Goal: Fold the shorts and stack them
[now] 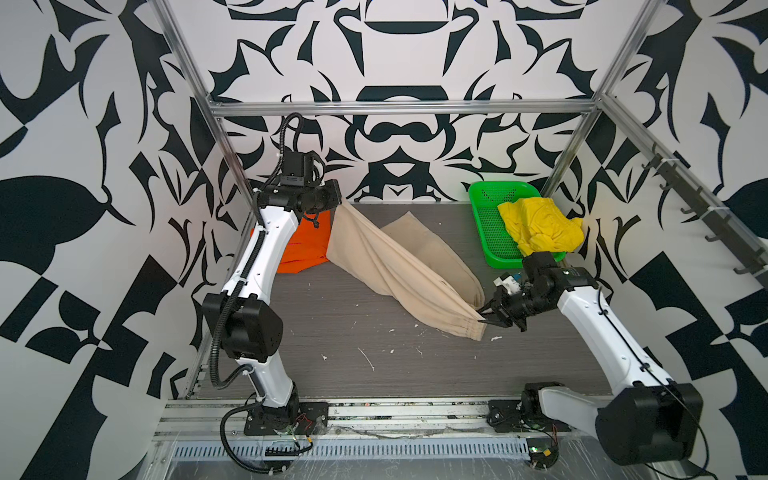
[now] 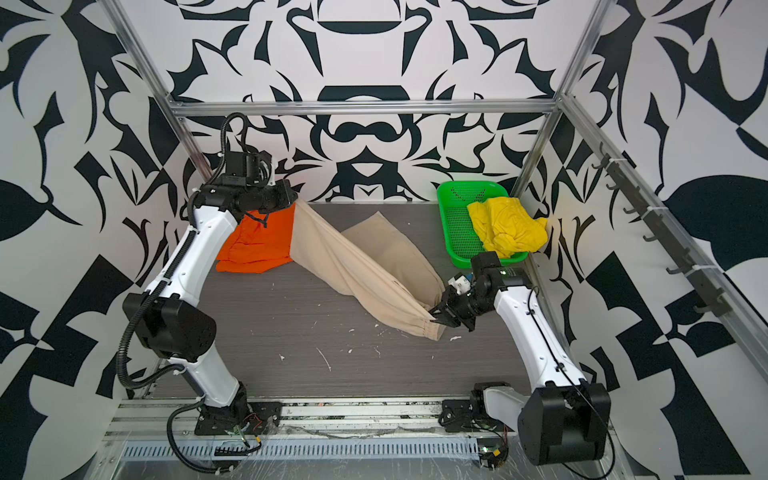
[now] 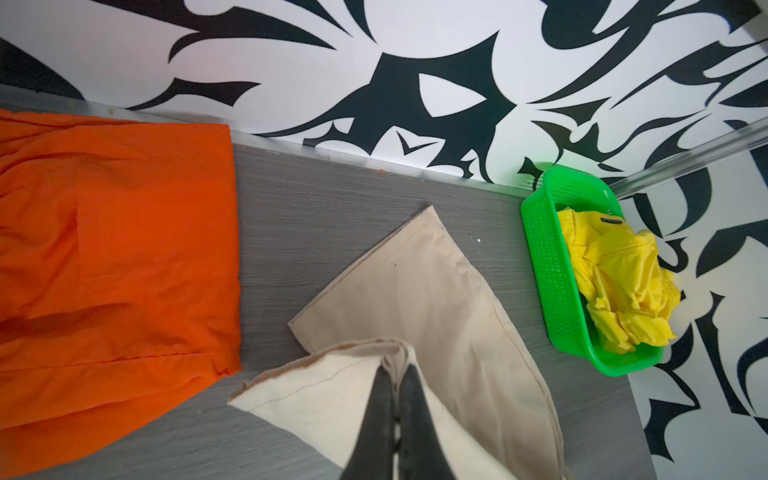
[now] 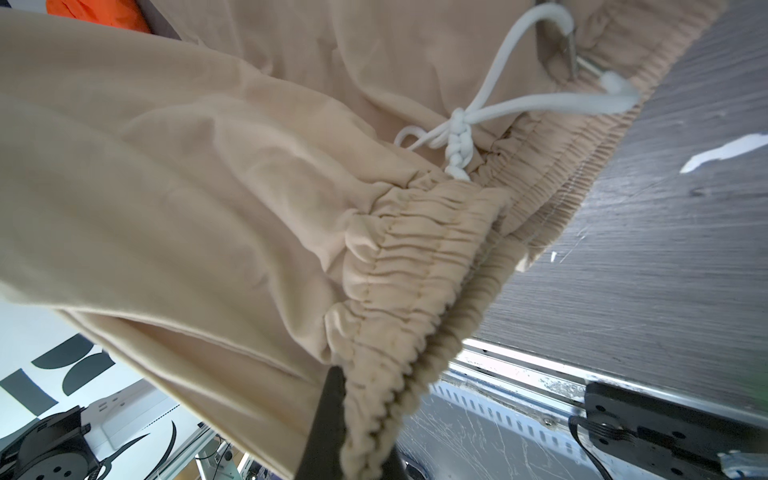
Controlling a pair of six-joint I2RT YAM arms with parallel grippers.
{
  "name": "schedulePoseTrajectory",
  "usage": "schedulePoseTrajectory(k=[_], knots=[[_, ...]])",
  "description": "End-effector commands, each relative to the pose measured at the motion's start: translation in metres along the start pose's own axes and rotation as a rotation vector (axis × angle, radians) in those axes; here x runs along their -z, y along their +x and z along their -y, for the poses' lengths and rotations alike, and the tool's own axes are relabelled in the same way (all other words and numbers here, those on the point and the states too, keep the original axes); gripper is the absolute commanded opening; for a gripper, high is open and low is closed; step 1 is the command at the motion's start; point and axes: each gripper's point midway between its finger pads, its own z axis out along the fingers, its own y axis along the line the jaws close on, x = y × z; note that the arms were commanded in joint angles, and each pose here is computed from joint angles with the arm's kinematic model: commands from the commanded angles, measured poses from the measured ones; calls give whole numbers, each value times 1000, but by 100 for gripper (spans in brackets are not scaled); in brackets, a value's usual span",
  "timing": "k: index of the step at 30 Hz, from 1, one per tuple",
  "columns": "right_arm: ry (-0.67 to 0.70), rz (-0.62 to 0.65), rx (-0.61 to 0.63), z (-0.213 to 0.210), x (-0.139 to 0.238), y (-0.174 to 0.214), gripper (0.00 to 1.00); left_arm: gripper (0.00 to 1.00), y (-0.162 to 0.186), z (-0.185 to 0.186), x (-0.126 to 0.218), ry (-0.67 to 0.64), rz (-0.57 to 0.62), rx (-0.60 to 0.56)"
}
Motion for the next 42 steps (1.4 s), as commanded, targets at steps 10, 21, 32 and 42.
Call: schedulePoseTrajectory(k=[10,21,32,42], knots=[[118,-67,-103,39,-4,20,0,0,-80,1,23,-21,293,-86],[105,-81,-119,39,-9,12,0,0,-86,-6,-16,-6,286,-74],[102,-100,-154,51,-17,4,0,0,-98,-7,-54,21,281,-68],[89,-113,-184,61,-21,-8,0,0,-102,0,-82,47,282,-86]])
